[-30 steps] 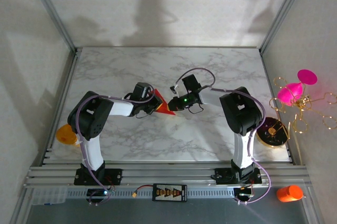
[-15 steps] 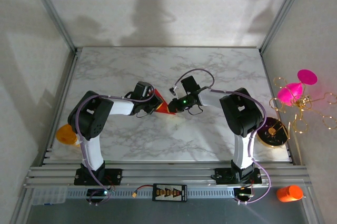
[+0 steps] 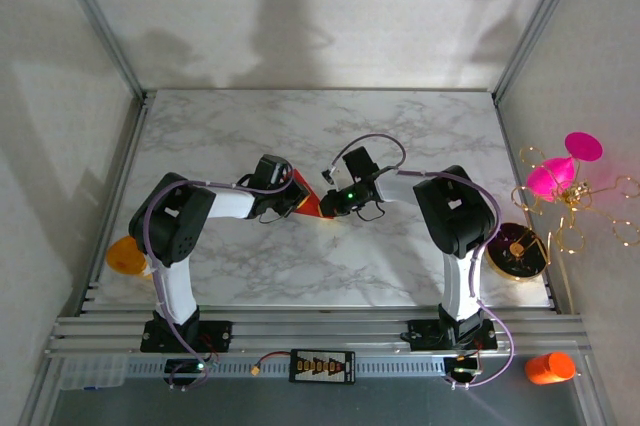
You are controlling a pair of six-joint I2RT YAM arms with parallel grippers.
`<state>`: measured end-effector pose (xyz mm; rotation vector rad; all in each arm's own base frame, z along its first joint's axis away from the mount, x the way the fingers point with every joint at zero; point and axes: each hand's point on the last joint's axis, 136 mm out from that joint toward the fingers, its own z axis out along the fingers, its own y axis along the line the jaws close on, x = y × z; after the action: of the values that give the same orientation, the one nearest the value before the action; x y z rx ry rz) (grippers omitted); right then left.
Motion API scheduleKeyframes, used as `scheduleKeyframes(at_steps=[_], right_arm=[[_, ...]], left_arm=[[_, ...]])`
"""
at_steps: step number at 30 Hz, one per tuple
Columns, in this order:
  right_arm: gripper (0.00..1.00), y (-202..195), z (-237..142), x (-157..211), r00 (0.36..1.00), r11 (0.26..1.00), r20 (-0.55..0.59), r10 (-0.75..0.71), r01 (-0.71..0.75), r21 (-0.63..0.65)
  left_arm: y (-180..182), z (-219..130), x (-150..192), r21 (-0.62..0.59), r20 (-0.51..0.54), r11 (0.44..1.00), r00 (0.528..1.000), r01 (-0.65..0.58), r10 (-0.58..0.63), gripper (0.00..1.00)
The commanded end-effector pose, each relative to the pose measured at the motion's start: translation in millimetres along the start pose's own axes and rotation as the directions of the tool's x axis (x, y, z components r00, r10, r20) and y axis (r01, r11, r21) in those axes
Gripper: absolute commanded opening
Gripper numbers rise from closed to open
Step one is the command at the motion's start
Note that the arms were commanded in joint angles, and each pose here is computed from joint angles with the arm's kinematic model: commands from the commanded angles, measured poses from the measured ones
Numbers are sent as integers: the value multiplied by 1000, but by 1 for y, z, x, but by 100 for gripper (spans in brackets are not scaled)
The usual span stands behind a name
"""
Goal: Fold a paper plane with a square sheet of paper (pick it up from the middle)
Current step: Fourth fold the wing at the center of the table.
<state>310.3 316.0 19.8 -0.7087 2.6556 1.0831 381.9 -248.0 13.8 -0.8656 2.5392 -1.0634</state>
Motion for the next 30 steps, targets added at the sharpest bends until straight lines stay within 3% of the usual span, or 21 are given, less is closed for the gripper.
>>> scheduleKeyframes(at_steps=[1,23,30], right_arm=[[5,-12,2,13,998,999,-34,47,-46,26],[5,-24,-14,60,987,990,-90,132,-128,51],[5,-24,-29,57,993,990,-15,120,-118,70]], left_arm=[[97,3,9,-320,19,944,997,75,-73,13],[135,0,7,-460,46,884,997,80,-66,13],[131,2,8,-453,33,889,998,65,-56,13]])
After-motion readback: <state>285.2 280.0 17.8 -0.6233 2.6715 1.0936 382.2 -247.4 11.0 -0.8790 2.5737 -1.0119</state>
